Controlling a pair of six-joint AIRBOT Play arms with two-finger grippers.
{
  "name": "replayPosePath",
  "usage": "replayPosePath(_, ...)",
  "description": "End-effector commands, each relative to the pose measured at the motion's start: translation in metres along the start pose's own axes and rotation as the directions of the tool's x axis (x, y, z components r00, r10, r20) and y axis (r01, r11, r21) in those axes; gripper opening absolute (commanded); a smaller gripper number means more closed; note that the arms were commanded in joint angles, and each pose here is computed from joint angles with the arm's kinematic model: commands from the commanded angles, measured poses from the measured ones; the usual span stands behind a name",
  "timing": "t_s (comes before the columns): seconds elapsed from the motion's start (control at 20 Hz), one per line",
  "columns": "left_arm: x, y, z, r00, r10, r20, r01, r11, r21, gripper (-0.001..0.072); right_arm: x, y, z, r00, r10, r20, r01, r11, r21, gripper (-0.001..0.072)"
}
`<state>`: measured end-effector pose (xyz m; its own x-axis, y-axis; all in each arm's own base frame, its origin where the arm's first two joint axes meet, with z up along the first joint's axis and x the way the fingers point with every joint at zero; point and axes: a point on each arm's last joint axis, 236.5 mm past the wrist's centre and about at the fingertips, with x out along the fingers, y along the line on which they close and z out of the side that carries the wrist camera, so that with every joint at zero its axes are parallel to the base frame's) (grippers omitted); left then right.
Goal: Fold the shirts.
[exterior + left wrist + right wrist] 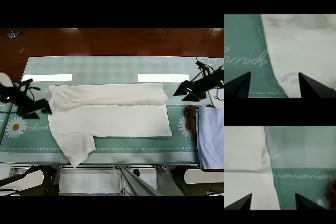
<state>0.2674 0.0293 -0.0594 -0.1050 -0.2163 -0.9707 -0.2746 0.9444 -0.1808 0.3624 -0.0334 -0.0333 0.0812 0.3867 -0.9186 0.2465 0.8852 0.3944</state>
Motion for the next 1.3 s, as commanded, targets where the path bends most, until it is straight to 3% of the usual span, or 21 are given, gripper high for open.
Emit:
replayPosePath(0.0, 0.017, -0.007, -0.042, 0.975, -0.215, 0.057, 0.221, 0.964, -0.148, 0.0699, 0.001, -0.02, -0.046, 0.994, -0.003, 0.114, -0.007, 0.996, 0.084, 0.0622)
replayPosePath(0.15, 0.043, -0.018, -0.075, 0.943, -0.329, 0.051, 0.331, 0.909, -0.254, 0.0699, 0.028, -0.004, -0.087, 0.986, 0.077, 0.151, -0.096, 0.988, 0.122, 0.0621)
replayPosePath(0.45, 0.069, -0.066, -0.094, 0.876, -0.479, 0.047, 0.477, 0.851, -0.217, 0.0699, 0.045, 0.036, -0.111, 0.949, 0.27, 0.164, -0.295, 0.944, 0.149, 0.0621)
replayPosePath(0.65, 0.089, -0.091, -0.119, 0.877, -0.478, -0.033, 0.47, 0.872, -0.136, 0.0688, 0.027, 0.024, -0.096, 0.951, 0.236, 0.201, -0.267, 0.953, 0.145, 0.0621)
replayPosePath(0.7, 0.089, -0.093, -0.121, 0.879, -0.474, -0.04, 0.468, 0.877, -0.107, 0.0439, 0.019, 0.012, -0.092, 0.956, 0.203, 0.213, -0.24, 0.957, 0.165, 0.0621)
replayPosePath(0.75, 0.087, -0.096, -0.12, 0.878, -0.477, -0.038, 0.475, 0.879, -0.044, 0.0049, 0.012, -0.002, -0.091, 0.963, 0.161, 0.215, -0.203, 0.961, 0.188, 0.0621)
replayPosePath(0.95, 0.071, -0.099, -0.105, 0.877, -0.48, 0.023, 0.48, 0.877, 0.011, 0.0034, 0.025, -0.042, -0.142, 1.0, 0.015, 0.014, -0.018, 0.958, 0.287, 0.0621)
replayPosePath(1.25, 0.065, -0.106, -0.1, 0.86, -0.507, 0.046, 0.508, 0.862, 0.008, 0.0034, 0.069, -0.009, -0.179, 0.986, 0.063, -0.153, -0.03, 0.978, 0.207, 0.0621)
